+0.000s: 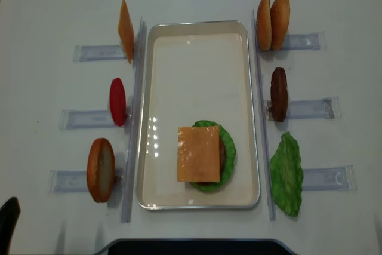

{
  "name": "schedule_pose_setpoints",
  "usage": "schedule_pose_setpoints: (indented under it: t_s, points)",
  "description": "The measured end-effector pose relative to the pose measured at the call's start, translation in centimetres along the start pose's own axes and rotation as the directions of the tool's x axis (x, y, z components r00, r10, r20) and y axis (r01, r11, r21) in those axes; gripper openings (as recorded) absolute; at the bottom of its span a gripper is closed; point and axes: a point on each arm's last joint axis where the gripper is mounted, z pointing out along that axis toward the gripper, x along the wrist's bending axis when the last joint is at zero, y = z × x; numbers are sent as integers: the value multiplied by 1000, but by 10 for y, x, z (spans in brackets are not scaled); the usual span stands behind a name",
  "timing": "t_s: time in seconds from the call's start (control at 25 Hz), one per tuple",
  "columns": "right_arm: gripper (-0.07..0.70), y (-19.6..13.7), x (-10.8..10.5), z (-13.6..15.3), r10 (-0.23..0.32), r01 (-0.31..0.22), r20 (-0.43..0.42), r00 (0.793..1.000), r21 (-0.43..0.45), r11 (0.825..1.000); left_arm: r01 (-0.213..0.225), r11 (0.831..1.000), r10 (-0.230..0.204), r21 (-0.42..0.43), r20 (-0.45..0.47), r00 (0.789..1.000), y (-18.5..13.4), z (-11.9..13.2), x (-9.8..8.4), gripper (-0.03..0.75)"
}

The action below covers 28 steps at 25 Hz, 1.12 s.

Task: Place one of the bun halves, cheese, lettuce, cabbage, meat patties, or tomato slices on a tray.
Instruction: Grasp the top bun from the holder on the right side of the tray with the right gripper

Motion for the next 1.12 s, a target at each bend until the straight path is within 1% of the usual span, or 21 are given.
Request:
schedule_pose_setpoints:
  t_s: [0.48, 0.68, 0.88, 0.96, 1.04, 1.12]
  points:
    - [417, 0, 0, 0, 0, 0, -1, 1000, 0, 1000, 0, 1000, 0, 0, 0, 1000, 0, 0, 0, 692]
    - [417, 0, 2, 0, 10, -10, -22, 1000, -1, 1000, 0, 1000, 0, 0, 0, 1000, 0, 0, 0, 692]
    - [417, 0, 2, 0, 11, -11, -23, 1000, -1, 1000, 0, 1000, 0, 0, 0, 1000, 0, 0, 0, 692]
    - [417, 2, 2, 3, 14, -14, -23, 1000, 23, 1000, 0, 1000, 0, 0, 0, 1000, 0, 0, 0, 692]
    - [417, 7, 1, 11, 23, -21, -23, 999, 85, 996, 0, 1000, 0, 0, 0, 1000, 0, 0, 0, 692]
    - [417, 12, 0, 18, 31, -28, -22, 999, 147, 989, 0, 1000, 0, 0, 0, 1000, 0, 0, 0, 692]
